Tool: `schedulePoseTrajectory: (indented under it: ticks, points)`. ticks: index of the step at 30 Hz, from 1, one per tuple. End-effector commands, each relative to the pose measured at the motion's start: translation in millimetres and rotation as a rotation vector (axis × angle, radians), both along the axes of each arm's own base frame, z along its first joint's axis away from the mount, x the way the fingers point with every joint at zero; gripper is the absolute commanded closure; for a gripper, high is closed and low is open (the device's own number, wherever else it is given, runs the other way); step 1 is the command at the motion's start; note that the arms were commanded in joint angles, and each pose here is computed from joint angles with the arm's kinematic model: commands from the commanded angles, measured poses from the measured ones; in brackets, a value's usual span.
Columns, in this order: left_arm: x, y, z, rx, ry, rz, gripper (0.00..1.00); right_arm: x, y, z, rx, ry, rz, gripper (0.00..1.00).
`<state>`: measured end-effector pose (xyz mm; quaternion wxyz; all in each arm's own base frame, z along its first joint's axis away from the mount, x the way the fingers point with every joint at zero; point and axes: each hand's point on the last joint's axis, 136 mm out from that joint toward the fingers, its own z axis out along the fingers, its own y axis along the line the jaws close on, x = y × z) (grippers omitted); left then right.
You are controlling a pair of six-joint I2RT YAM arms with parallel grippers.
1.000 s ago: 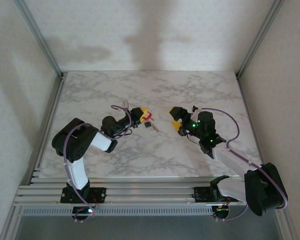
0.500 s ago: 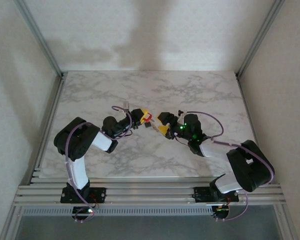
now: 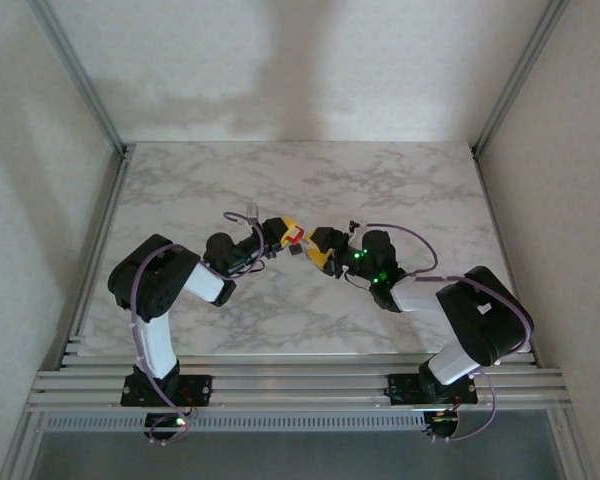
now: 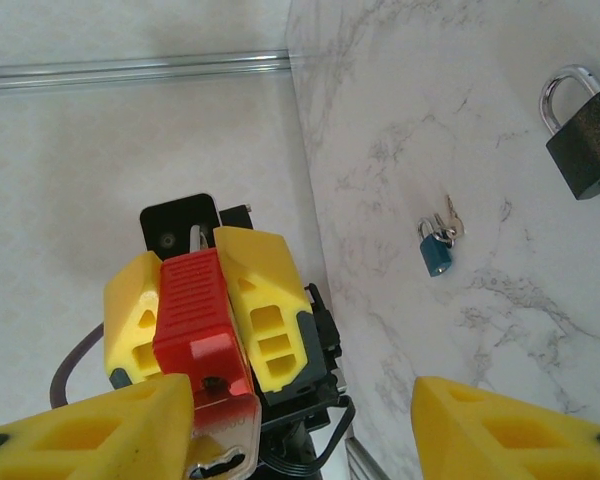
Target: Lock with the key
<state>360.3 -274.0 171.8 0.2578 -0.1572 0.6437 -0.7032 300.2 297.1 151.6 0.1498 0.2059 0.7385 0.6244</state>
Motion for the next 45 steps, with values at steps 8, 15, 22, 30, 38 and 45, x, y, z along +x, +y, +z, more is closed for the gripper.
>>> schedulePoseTrajectory:
  ticks: [8,15,22,30,38,45]
  points:
    - [-6.2,-0.1,20.9,-0.043,-0.109,-0.018,1.0,0.3,9.3,18.9,0.049,-0.063,0.034,0.44]
    - [-6.8,-0.1,20.6,-0.042,-0.11,-0.021,1.0,1.0,12.5,21.1,0.054,-0.08,0.049,0.5]
    - [-6.8,-0.2,20.5,-0.041,-0.111,-0.022,1.0,0.1,15.3,24.3,0.05,-0.096,0.064,0.53]
    - [-7.1,-0.6,20.2,-0.037,-0.113,-0.022,1.0,-0.5,16.6,23.3,0.047,-0.1,0.068,0.59]
    - [-7.1,-0.5,19.5,-0.034,-0.112,-0.024,1.0,-0.8,18.2,23.4,0.045,-0.102,0.073,0.64]
    - [-6.5,0.0,18.1,-0.032,-0.11,-0.023,1.0,-0.9,19.3,23.5,0.044,-0.11,0.079,0.71]
